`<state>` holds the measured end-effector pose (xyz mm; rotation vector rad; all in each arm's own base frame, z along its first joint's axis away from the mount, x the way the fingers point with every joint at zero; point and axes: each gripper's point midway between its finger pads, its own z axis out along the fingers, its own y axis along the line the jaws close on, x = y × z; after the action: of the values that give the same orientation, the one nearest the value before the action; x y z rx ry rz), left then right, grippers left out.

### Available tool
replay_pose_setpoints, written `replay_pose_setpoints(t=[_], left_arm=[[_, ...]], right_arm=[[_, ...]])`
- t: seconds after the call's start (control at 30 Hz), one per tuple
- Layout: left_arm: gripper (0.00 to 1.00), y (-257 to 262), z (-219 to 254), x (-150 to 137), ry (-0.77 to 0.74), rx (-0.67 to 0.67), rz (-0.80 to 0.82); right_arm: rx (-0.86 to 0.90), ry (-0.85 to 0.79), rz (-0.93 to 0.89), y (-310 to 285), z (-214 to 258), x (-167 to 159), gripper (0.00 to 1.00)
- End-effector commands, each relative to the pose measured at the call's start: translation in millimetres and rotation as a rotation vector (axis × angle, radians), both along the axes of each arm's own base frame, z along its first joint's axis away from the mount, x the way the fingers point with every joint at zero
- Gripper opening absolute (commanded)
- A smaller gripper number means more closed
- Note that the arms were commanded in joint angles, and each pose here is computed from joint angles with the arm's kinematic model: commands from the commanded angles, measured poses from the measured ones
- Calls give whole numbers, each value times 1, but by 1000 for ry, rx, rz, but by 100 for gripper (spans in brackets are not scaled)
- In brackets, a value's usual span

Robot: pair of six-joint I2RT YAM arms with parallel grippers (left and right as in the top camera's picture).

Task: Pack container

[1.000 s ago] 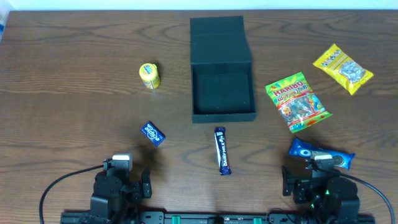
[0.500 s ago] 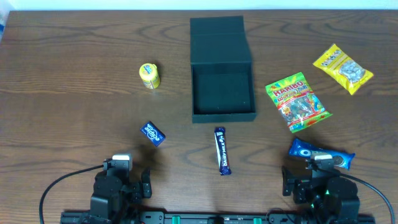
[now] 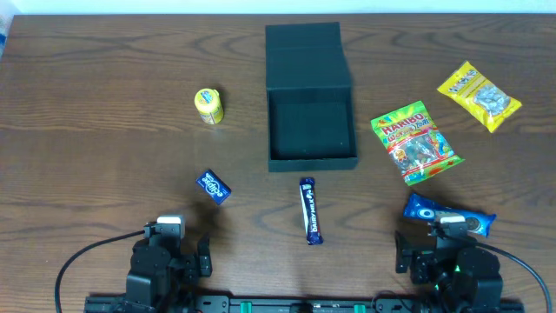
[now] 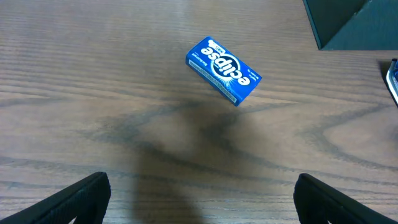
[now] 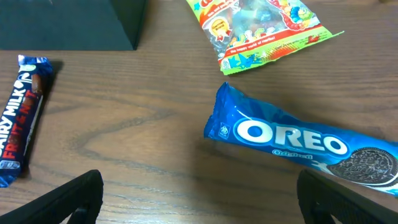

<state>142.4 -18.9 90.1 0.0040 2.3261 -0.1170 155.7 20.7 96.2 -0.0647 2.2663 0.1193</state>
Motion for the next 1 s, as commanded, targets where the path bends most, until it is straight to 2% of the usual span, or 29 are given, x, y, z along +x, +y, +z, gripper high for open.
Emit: replay_pose_setpoints(t=[0.0,0.27,0.53,0.77,0.97], left_arm=[[95,8,-15,-11,67,29,34],[95,8,-15,-11,67,29,34],[95,8,-15,-11,67,29,34],[95,8,-15,-11,67,29,34],[95,8,-15,-11,67,29,34]], right_arm=[[-22,-8,-16,-5,0,1,99],[-12,-67,-12,-3,11,10,99],[27,-211,-25,-1,42,29,99],[183,-287,-113,0,64,39,99],[223,-398,-59,9,94,45,99]])
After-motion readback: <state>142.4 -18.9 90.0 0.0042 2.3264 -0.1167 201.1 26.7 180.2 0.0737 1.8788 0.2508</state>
